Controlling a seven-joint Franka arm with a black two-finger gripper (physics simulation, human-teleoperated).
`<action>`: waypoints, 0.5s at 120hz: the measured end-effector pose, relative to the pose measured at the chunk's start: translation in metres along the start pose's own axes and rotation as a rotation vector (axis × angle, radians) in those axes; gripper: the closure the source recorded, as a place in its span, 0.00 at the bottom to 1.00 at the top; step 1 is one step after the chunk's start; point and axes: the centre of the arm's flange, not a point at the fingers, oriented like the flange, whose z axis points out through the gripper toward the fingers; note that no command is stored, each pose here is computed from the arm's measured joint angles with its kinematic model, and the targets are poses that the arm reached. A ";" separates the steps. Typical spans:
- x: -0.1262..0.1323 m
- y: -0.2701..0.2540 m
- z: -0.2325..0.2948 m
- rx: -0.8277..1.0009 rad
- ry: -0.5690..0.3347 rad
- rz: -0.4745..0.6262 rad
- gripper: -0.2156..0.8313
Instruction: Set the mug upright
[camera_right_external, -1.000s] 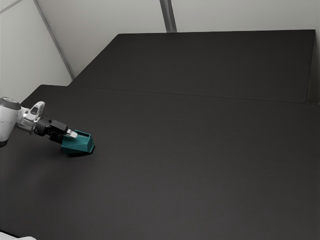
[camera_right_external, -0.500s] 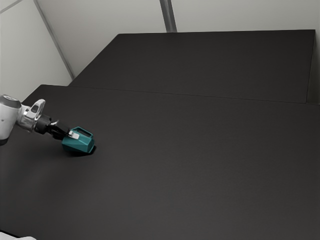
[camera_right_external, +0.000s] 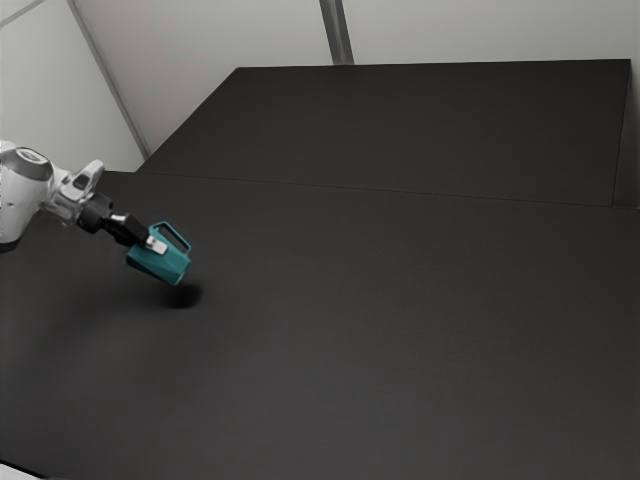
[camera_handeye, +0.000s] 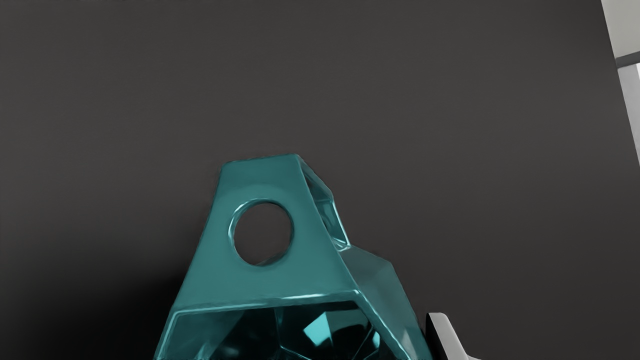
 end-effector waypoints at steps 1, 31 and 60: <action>0.001 0.002 0.001 0.005 -0.006 0.004 0.94; 0.037 0.068 0.018 0.173 -0.126 0.107 0.95; 0.041 0.127 0.030 0.305 -0.195 0.167 0.95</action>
